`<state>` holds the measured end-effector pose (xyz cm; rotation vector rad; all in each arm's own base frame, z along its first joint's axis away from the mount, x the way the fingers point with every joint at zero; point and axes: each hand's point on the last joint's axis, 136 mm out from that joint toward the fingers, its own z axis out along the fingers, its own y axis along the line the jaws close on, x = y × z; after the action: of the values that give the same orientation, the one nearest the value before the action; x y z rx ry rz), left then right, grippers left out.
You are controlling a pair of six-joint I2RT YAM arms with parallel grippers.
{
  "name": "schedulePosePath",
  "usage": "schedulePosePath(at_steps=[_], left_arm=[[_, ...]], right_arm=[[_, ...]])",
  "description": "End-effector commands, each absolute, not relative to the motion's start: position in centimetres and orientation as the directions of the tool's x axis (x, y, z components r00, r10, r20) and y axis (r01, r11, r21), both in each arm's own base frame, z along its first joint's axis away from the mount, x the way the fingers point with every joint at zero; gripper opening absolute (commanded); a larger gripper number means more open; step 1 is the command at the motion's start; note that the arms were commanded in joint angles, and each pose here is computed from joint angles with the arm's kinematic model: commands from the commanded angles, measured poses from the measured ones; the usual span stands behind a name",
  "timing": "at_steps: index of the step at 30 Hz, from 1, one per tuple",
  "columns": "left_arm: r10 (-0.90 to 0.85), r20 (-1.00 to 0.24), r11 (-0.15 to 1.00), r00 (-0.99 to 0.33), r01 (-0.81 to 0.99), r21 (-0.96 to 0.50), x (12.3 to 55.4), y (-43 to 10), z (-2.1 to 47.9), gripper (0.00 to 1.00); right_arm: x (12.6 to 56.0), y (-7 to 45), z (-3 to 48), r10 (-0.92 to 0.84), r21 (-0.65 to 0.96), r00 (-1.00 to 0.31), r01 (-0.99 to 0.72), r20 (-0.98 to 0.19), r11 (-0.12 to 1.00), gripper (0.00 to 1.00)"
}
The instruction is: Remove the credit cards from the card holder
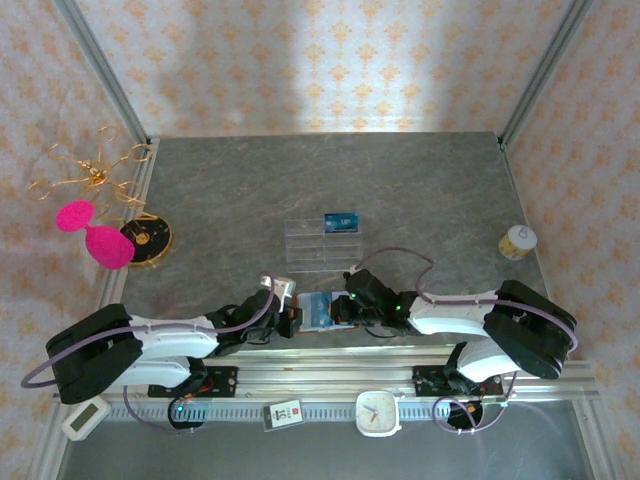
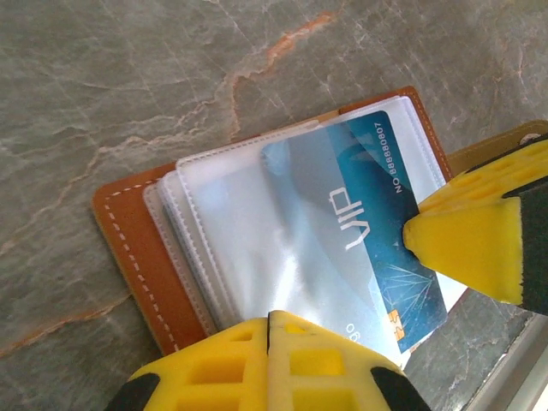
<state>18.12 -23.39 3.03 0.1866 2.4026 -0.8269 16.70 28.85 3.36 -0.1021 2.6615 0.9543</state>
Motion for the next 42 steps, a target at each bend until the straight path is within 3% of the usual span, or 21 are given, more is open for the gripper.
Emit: schedulePosePath(at_steps=[1,5,15,21,32,33,37,42], left_arm=[[-0.048,-0.594,0.799,-0.803,0.325,-0.505,18.7,-23.7,4.4,0.00],[-0.028,-0.613,0.778,-0.790,0.368,-0.510,19.1,-25.6,5.6,0.00],[0.017,-0.581,0.814,-0.814,0.348,-0.464,19.4,-25.8,2.6,0.00],[0.030,-0.542,0.829,-0.840,0.323,-0.456,18.5,-24.7,0.9,0.00],[0.056,-0.504,0.817,-0.862,0.329,-0.473,17.5,-24.7,-0.3,0.00],[0.052,-0.502,0.817,-0.863,0.326,-0.475,17.5,-24.7,-0.4,0.00],[0.037,-0.507,0.820,-0.861,0.316,-0.478,17.5,-24.4,-0.1,0.00],[0.015,-0.526,0.818,-0.850,0.313,-0.482,17.8,-24.2,0.5,0.00]], right_arm=[[16.5,27.9,1.9,0.039,0.575,-0.954,-0.146,-0.296,0.805,0.00],[16.6,28.1,2.0,0.039,0.583,-0.953,-0.152,-0.301,0.798,0.00],[16.6,28.2,2.2,0.041,0.593,-0.953,-0.154,-0.302,0.790,0.00],[17.1,27.9,2.4,0.059,0.610,-0.951,-0.146,-0.304,0.779,0.16],[17.2,28.7,1.5,0.050,0.641,-0.963,-0.138,-0.266,0.755,0.21],[17.3,28.5,1.3,0.055,0.633,-0.962,-0.131,-0.266,0.763,0.20],[17.7,27.2,1.4,0.092,0.600,-0.953,-0.106,-0.290,0.793,0.02],[18.2,24.0,2.1,0.148,0.535,-0.928,-0.063,-0.342,0.843,0.00]])
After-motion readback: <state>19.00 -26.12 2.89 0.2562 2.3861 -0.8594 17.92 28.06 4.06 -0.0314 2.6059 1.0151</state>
